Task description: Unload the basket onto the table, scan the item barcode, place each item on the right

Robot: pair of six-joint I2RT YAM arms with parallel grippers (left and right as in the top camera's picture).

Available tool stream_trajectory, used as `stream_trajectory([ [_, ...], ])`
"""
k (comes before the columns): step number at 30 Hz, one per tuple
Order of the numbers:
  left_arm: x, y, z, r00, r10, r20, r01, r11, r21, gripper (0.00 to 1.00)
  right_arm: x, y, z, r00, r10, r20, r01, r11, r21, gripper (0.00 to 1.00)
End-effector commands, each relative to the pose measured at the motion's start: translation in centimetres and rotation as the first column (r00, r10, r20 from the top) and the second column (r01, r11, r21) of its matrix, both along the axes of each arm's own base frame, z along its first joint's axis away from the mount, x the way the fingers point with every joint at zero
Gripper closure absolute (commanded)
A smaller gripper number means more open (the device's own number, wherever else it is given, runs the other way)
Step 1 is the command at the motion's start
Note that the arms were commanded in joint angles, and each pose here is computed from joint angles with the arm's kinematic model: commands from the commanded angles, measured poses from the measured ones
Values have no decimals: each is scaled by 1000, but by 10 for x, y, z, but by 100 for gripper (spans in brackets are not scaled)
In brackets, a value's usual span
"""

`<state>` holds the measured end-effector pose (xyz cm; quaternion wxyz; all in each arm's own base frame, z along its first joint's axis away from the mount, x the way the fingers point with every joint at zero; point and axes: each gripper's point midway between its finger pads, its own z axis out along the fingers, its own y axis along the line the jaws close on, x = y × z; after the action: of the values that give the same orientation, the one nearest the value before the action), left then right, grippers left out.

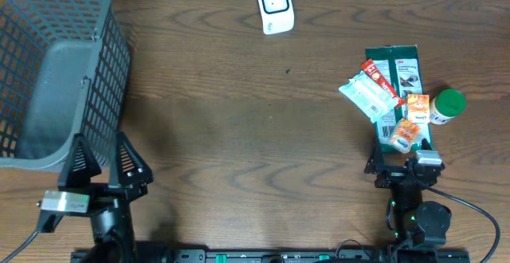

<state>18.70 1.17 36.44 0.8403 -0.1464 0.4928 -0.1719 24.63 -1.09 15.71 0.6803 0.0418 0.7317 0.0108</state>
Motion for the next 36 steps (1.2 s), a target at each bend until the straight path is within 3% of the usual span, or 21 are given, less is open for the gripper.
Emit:
stream_trajectory([
  [1,7,-4,-13,1000,-16,6,16,1000,16,17,0,-3,0,1000,-14,2,14,1000,12,1],
  [23,46,-5,-110,985,-11,-169,15,1000,19,17,0,-3,0,1000,-14,2,14,1000,12,1],
  [31,57,-5,-154,940,-7,-340,18,999,29,17,0,-3,0,1000,-14,1,14,1000,12,1],
  [36,59,-5,-177,903,23,-430,18,995,93,17,0,-3,0,1000,-14,2,14,1000,12,1],
])
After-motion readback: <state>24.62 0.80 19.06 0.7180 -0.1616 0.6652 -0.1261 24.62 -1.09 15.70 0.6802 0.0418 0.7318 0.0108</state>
